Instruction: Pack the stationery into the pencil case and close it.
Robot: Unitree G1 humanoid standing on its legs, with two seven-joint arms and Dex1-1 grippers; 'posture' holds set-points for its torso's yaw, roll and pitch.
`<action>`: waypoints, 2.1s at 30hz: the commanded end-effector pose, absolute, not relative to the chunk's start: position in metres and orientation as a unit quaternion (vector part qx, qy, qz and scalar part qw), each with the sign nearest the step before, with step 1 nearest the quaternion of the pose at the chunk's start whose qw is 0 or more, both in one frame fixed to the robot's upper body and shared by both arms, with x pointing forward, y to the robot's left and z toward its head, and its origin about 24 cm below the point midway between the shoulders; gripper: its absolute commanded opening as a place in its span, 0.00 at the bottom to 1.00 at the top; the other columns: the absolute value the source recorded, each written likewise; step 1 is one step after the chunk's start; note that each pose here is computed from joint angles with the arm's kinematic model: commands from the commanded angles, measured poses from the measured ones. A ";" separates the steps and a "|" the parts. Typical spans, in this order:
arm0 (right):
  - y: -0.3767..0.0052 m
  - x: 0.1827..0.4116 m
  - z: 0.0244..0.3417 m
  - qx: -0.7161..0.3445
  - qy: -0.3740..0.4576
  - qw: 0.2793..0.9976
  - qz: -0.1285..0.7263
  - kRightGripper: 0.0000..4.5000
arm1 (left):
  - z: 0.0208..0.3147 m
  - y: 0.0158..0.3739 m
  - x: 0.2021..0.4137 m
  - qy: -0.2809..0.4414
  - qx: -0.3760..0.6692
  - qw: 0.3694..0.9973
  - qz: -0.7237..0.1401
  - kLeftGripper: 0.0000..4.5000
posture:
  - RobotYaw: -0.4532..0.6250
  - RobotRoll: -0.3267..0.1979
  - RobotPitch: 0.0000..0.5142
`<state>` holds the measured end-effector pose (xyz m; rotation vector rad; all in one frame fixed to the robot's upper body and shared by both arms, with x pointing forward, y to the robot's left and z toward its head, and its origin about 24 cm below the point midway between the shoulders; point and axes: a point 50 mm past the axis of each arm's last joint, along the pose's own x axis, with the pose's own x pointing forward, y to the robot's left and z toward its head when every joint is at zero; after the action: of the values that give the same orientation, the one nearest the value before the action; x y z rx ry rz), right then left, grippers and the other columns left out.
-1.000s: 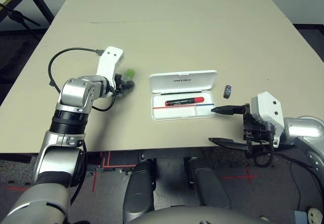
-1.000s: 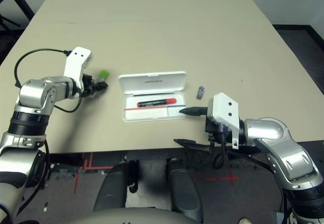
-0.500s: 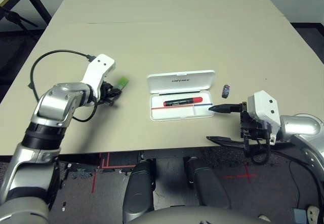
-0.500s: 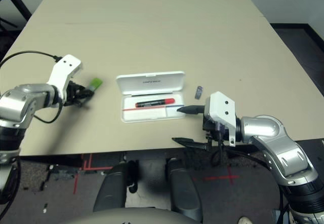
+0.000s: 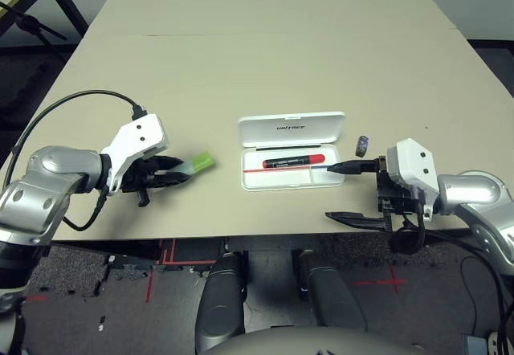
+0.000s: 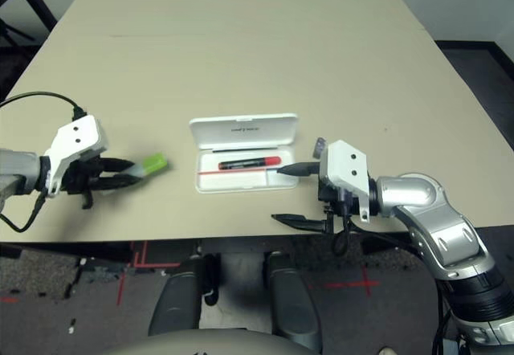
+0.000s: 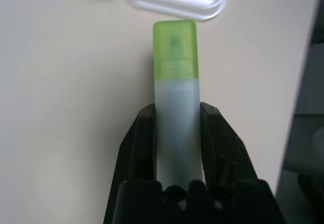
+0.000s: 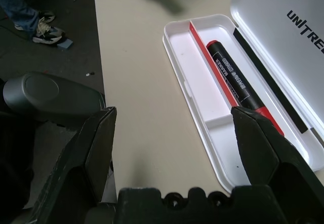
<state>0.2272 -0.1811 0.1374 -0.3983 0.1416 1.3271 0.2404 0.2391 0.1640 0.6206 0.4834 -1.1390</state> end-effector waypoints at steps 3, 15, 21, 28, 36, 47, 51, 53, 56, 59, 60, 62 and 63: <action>-0.181 0.227 0.135 -0.188 0.069 0.760 0.618 1.00 | 0.171 0.212 0.238 0.181 0.311 0.731 -0.580 0.24 | 0.40 0.62 0.32; -0.185 0.225 0.135 -0.194 0.077 0.760 0.615 1.00 | 0.168 0.161 0.258 0.140 0.338 0.690 -0.625 0.24 | 0.39 0.62 0.33; -0.193 0.226 0.137 -0.196 0.084 0.771 0.600 1.00 | 0.165 0.145 0.269 0.128 0.338 0.691 -0.626 0.24 | 0.37 0.62 0.32; -0.216 0.230 0.139 -0.205 0.099 0.787 0.574 1.00 | 0.161 0.130 0.276 0.125 0.338 0.685 -0.633 0.24 | 0.35 0.62 0.32; -0.231 0.235 0.136 -0.206 0.104 0.800 0.553 1.00 | 0.155 0.117 0.282 0.133 0.334 0.678 -0.642 0.24 | 0.34 0.62 0.31; -0.237 0.238 0.130 -0.205 0.098 0.811 0.539 1.00 | 0.142 0.101 0.288 0.140 0.333 0.665 -0.654 0.24 | 0.33 0.62 0.30; -0.235 0.237 0.128 -0.203 0.098 0.812 0.539 1.00 | 0.139 0.096 0.291 0.141 0.334 0.661 -0.657 0.24 | 0.32 0.62 0.30; -0.235 0.236 0.127 -0.203 0.097 0.812 0.539 1.00 | 0.137 0.093 0.292 0.141 0.333 0.660 -0.658 0.24 | 0.32 0.62 0.30; -0.234 0.236 0.126 -0.203 0.096 0.812 0.538 1.00 | 0.135 0.091 0.294 0.142 0.331 0.661 -0.658 0.24 | 0.31 0.62 0.30; -0.232 0.235 0.125 -0.203 0.095 0.812 0.539 1.00 | 0.135 0.091 0.296 0.144 0.333 0.663 -0.655 0.24 | 0.31 0.62 0.30; -0.232 0.235 0.125 -0.203 0.095 0.812 0.539 1.00 | 0.134 0.091 0.296 0.144 0.333 0.663 -0.654 0.24 | 0.31 0.62 0.31; -0.231 0.234 0.125 -0.203 0.095 0.812 0.539 1.00 | 0.135 0.091 0.297 0.144 0.334 0.665 -0.652 0.24 | 0.31 0.62 0.31; -0.231 0.235 0.125 -0.203 0.094 0.812 0.539 1.00 | 0.135 0.091 0.298 0.144 0.335 0.665 -0.652 0.24 | 0.31 0.62 0.31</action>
<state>0.2368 -0.2317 0.1279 -0.4279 0.1921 1.1485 0.2976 0.0920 0.1354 0.7299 0.3235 -1.4687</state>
